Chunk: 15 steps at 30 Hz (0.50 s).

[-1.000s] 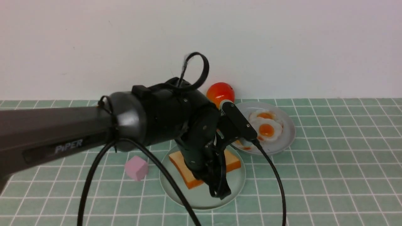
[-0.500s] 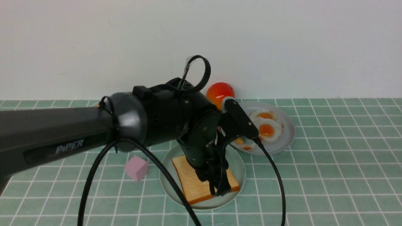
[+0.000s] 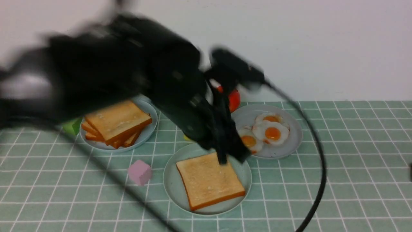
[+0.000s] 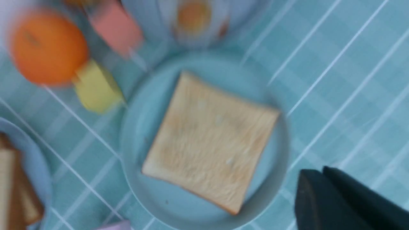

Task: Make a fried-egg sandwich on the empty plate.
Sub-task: Use the right arm to grab a fried egg

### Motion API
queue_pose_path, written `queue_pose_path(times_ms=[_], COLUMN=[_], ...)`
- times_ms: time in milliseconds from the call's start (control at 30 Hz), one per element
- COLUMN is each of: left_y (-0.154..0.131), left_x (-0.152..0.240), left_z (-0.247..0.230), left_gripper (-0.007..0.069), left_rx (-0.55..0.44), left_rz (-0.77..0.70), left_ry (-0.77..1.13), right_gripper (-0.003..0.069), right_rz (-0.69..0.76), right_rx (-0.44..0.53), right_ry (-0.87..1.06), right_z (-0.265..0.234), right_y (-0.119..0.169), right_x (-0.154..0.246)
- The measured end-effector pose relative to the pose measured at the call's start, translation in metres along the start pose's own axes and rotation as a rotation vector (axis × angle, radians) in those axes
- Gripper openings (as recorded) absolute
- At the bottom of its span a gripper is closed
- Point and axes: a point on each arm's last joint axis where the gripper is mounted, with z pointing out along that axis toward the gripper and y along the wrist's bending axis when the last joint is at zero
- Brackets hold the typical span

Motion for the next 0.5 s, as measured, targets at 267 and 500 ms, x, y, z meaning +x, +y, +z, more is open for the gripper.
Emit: queue_pose_path(times_ms=[267,500], left_y=[-0.007,-0.015], left_x=[0.065,0.158], left_z=[-0.122,-0.154], left_gripper=[-0.0013,-0.0013], left_rx=[0.046,0.074], left_rz=[-0.094,-0.213], left_ry=[-0.365,-0.596], right_gripper=[0.0133,0.0232], right_rz=[0.088,0.142], right_rx=[0.048,0.052], right_ry=[0.156,0.26], right_z=[0.099,0.182], right_y=[-0.028,-0.048], right_x=[-0.038,-0.071])
